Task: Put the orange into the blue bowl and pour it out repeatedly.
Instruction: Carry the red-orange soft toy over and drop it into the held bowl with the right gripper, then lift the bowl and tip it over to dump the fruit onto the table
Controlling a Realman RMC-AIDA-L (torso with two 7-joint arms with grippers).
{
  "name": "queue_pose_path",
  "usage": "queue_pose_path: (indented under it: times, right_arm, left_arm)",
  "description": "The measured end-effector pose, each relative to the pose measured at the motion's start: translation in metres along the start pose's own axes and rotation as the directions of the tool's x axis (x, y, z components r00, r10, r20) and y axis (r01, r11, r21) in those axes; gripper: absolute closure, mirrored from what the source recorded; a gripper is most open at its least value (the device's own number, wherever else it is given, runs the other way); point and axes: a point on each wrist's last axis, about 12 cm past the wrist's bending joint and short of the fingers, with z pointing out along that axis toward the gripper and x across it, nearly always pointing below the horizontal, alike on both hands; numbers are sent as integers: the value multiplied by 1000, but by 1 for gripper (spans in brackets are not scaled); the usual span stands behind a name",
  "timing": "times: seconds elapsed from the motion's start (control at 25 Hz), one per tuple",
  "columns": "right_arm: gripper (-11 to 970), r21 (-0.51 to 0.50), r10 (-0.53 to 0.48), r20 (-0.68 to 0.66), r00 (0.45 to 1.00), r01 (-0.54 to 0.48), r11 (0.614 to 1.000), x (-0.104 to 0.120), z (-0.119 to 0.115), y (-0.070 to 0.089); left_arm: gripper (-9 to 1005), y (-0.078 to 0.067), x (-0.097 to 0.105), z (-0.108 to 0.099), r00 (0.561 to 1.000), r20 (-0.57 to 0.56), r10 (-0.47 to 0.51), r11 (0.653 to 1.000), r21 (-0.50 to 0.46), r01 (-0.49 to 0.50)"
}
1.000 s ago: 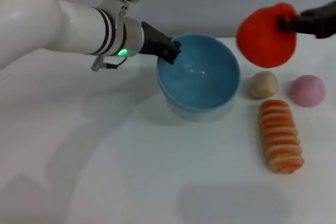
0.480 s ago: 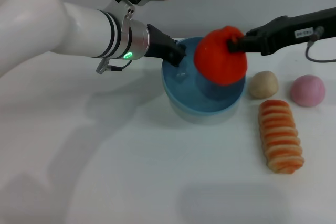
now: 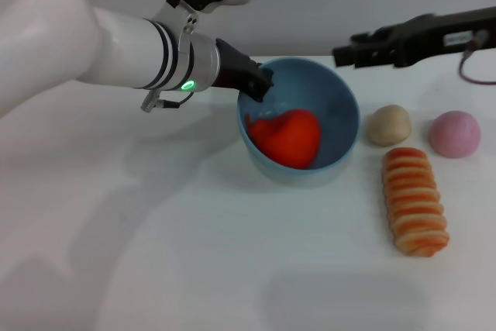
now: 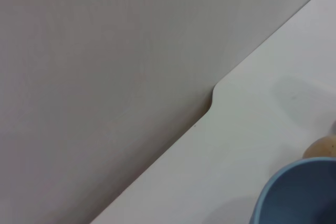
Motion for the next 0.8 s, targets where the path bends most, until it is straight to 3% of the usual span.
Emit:
queue_pose_path:
  times: [0.2, 0.28, 0.36, 0.44, 0.6, 0.8]
  right_arm:
    - [567, 123, 57, 93, 994, -69, 990, 17, -27, -20]
    - [435, 173, 86, 133, 987, -109, 979, 32, -39, -29]
    - [435, 222, 129, 183, 975, -169, 960, 55, -56, -38]
    - [435, 233, 143, 199, 970, -189, 954, 63, -61, -40]
    - [435, 253, 200, 264, 944, -268, 930, 89, -79, -45]
    - [435, 235, 232, 357, 905, -327, 915, 112, -94, -48]
  left_arm:
    - [997, 0, -8, -3, 997, 42, 60, 998, -31, -59]
    - [997, 0, -13, -7, 990, 65, 123, 991, -60, -119]
    - [997, 1, -20, -14, 976, 89, 198, 976, -107, -188]
    - [997, -2, -26, -21, 954, 107, 282, 951, -160, -263]
    - [997, -14, -33, -29, 876, 119, 468, 864, -272, -425]
    - [996, -45, -36, -32, 718, 115, 686, 706, -345, -619]
